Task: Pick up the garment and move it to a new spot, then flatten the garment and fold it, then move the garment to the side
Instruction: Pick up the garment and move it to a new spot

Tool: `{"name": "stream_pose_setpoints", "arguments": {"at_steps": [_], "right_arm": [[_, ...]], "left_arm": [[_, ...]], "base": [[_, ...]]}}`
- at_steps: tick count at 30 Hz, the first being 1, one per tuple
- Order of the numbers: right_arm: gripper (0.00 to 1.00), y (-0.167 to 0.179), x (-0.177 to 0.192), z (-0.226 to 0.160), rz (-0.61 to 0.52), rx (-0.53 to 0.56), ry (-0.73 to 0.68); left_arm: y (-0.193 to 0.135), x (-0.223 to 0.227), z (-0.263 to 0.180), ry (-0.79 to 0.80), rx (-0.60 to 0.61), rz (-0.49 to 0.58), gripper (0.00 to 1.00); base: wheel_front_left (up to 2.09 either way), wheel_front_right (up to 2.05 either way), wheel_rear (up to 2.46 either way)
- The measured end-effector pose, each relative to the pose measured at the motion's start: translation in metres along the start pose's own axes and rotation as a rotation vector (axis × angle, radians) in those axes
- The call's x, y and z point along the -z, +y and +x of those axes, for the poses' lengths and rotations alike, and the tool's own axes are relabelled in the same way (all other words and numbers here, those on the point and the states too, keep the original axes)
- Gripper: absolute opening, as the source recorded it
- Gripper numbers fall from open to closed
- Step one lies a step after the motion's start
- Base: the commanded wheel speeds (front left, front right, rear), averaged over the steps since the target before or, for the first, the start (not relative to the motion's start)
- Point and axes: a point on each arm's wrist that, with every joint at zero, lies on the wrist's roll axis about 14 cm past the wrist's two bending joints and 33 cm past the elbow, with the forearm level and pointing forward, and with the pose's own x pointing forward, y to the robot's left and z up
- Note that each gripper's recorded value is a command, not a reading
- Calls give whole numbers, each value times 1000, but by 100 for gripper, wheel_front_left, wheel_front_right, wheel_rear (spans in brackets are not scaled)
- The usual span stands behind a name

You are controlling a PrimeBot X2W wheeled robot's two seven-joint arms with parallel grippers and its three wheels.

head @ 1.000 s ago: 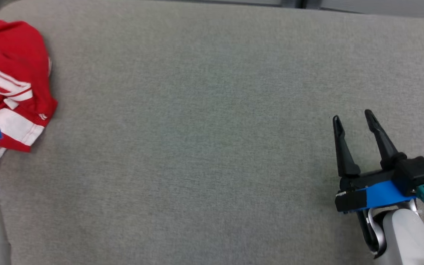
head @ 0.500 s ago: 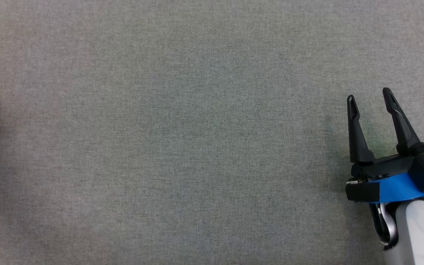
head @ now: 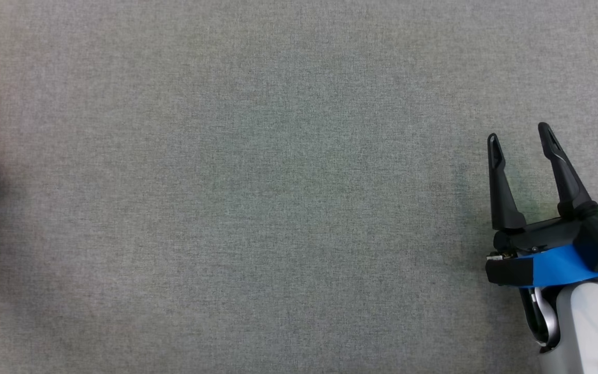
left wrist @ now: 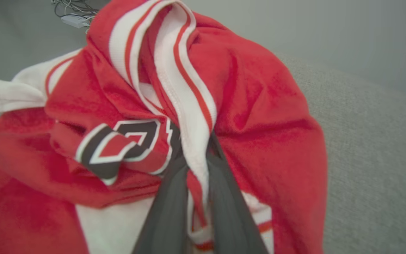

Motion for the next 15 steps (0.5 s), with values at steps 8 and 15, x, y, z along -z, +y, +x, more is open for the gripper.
{"name": "stream_pose_setpoints", "arguments": {"at_steps": [8, 15], "right_arm": [[100, 5, -19, -3, 12, -6, -36], [100, 12, -39, -10, 36, -9, -76]], "left_arm": [[-10, -63, -9, -192, 46, -12, 0], [-29, -171, -38, -505, 134, 18, 0]], "base": [[0, 0, 0], [0, 0, 0]]}}
